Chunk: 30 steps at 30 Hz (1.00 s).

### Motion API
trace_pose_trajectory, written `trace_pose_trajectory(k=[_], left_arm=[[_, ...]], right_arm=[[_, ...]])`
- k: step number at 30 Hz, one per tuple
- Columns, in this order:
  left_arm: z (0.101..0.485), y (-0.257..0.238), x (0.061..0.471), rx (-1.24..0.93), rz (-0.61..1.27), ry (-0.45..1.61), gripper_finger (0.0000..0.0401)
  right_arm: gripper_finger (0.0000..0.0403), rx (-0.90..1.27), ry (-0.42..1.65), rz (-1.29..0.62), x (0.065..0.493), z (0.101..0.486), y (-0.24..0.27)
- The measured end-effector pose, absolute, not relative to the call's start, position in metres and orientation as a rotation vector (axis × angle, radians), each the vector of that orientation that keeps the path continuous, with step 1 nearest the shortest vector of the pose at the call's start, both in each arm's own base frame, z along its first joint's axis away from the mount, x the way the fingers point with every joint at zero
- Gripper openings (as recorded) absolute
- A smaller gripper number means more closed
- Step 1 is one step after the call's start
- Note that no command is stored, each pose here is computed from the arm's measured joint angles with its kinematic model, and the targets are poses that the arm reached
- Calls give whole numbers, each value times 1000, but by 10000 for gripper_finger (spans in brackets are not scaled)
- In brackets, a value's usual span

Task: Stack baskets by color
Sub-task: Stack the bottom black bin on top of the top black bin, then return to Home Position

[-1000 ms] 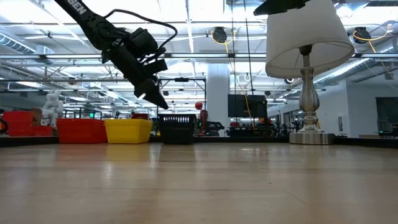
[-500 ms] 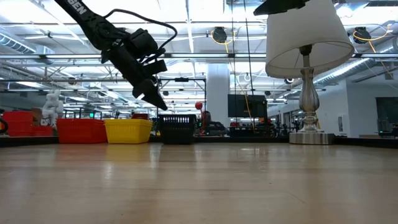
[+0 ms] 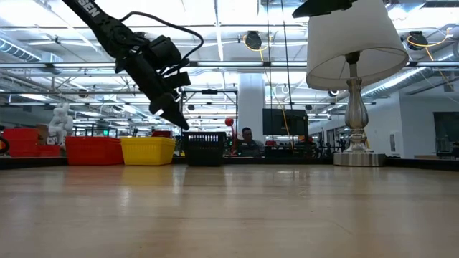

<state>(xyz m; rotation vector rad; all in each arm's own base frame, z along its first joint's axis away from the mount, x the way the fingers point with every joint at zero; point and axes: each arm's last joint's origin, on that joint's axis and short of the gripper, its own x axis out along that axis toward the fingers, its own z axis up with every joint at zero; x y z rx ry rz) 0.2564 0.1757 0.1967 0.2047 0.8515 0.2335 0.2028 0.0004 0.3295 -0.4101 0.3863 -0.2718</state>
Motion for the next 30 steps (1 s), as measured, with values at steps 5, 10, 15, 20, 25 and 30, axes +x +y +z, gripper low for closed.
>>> trace_pose_trajectory(k=[5, 10, 15, 20, 25, 30], left_arm=[[196, 175, 256, 202, 232, 856, 5], [196, 175, 256, 204, 231, 857, 17], [192, 175, 253, 197, 231, 869, 12], [191, 175, 253, 200, 228, 874, 4], [191, 175, 253, 204, 226, 874, 18], [193, 173, 253, 233, 212, 871, 13]], right_arm=[[247, -407, 386, -272, 203, 330, 0], [247, -403, 386, -273, 203, 329, 0], [247, -403, 385, -273, 203, 330, 0], [247, -403, 385, -273, 203, 330, 0], [247, -404, 385, -273, 203, 330, 0], [247, -406, 386, -272, 203, 330, 0]])
